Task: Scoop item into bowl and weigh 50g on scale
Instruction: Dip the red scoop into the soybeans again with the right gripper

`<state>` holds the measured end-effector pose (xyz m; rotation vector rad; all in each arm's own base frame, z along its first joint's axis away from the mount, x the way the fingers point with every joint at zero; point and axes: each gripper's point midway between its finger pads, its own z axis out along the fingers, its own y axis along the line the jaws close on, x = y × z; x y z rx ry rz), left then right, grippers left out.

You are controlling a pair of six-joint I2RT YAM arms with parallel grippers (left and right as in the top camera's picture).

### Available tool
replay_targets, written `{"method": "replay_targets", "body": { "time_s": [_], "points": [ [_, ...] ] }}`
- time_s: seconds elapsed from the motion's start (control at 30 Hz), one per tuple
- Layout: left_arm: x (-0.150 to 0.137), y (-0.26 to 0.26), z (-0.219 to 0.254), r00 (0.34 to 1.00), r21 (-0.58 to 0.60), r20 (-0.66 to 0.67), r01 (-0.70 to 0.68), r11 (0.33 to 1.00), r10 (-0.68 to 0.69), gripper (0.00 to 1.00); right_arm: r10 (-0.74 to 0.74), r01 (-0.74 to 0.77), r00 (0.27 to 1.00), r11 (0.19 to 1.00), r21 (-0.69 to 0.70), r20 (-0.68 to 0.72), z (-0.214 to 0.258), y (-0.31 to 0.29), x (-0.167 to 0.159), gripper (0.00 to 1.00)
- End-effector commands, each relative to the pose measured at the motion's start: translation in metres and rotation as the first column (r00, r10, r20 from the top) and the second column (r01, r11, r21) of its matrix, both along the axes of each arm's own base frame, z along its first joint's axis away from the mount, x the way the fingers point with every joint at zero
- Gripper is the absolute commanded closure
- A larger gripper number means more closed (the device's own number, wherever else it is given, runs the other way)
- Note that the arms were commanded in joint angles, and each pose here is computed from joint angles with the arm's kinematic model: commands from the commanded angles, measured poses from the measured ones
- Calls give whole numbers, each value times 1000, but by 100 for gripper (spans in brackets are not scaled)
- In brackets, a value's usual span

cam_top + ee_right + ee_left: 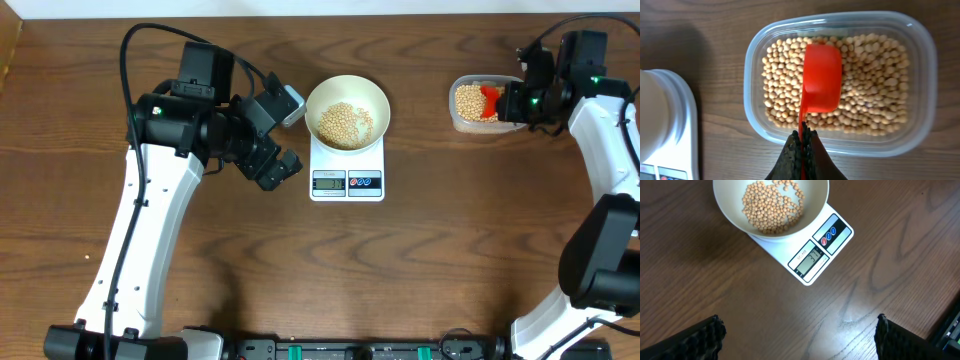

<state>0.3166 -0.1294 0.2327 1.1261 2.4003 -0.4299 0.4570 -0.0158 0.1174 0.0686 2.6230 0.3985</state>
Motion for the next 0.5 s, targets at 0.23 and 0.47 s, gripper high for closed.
{"method": "replay_targets", "body": {
  "time_s": [0.23, 0.47],
  "points": [
    [-3, -1, 1, 1000, -8, -2, -2, 1000, 2, 2, -13, 15, 1000, 984, 178, -15, 0, 8, 1, 99],
    [-3, -1, 1, 1000, -8, -2, -2, 1000, 2, 2, -55, 54, 998, 962, 266, -2, 8, -16, -2, 99]
  ]
}}
